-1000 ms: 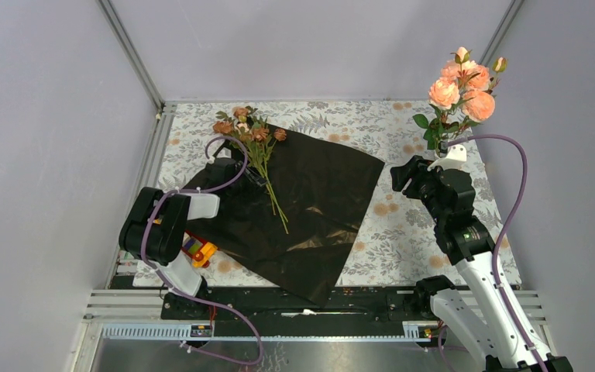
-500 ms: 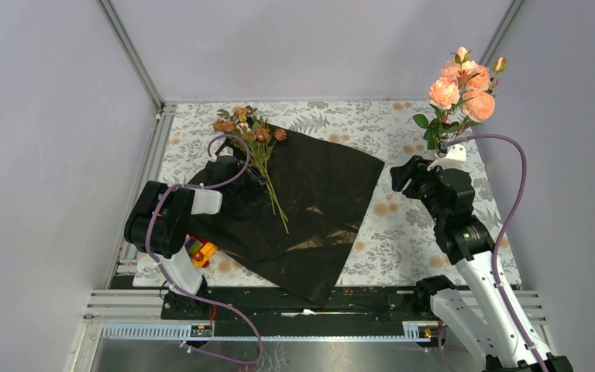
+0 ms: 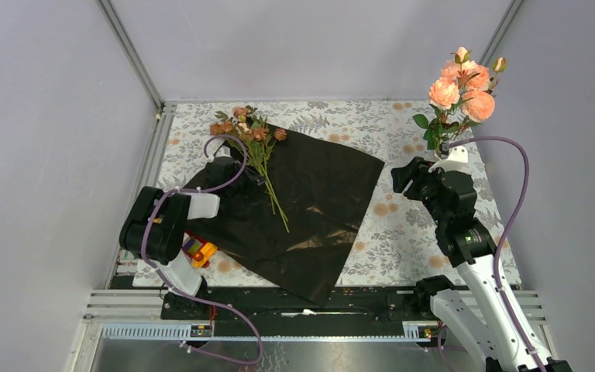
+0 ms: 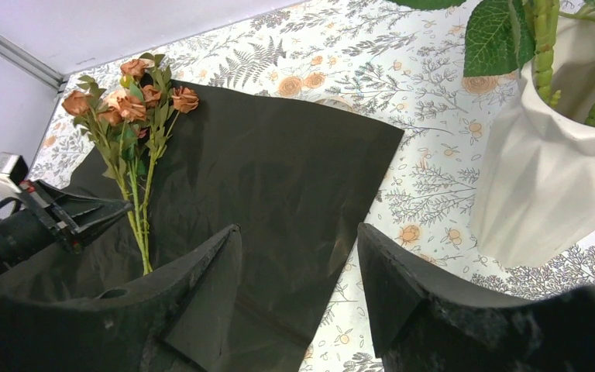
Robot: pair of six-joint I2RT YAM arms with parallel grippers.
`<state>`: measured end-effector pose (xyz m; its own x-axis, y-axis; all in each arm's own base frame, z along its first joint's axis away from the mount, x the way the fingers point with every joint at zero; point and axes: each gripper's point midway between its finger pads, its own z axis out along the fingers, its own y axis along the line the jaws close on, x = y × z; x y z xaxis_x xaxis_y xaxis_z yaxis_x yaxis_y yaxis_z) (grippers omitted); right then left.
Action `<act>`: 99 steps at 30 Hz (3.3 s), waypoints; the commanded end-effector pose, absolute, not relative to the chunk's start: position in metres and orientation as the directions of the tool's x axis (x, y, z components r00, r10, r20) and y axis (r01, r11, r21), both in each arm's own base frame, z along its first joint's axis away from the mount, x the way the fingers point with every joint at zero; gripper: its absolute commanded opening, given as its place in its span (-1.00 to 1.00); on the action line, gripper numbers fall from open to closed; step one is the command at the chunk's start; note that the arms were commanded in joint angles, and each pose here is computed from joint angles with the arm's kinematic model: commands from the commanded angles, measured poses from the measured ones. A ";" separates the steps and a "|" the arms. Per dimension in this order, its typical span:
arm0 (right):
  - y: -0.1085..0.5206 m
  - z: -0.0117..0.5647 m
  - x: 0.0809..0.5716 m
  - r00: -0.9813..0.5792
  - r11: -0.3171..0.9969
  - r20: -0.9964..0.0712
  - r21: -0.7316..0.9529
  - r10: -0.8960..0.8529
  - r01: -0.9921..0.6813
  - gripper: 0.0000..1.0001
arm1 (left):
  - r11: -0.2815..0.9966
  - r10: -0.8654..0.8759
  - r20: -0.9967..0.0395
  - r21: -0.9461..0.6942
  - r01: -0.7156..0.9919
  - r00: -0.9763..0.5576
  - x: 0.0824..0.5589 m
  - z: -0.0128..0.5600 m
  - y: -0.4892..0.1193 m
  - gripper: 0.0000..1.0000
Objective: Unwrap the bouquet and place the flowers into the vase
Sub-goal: Pick up the fake flower from the wrapping paper.
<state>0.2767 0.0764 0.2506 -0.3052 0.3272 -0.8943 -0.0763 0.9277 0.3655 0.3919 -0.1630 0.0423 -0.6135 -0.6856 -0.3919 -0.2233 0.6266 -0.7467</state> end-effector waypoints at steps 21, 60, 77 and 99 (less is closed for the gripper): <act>0.074 0.269 0.271 -0.249 0.933 -0.916 0.348 0.316 -0.097 0.27 | 0.817 -0.486 -0.729 -0.575 0.047 -0.482 0.362 0.160 -0.131 -1.00; 0.335 0.425 0.210 -0.496 0.188 -0.802 0.572 0.331 -0.799 0.53 | 0.210 -0.342 -0.892 -0.378 0.902 -0.295 0.194 0.393 -0.223 -1.00; 0.355 0.429 0.206 -0.518 0.144 -0.796 0.579 0.313 -0.803 0.20 | 0.176 -0.336 -0.884 -0.397 0.901 -0.324 0.193 0.389 -0.240 -1.00; 0.365 0.420 0.208 -0.540 0.126 -0.786 0.594 0.302 -0.794 -0.60 | 0.166 -0.334 -0.881 -0.406 0.899 -0.336 0.194 0.388 -0.244 -1.00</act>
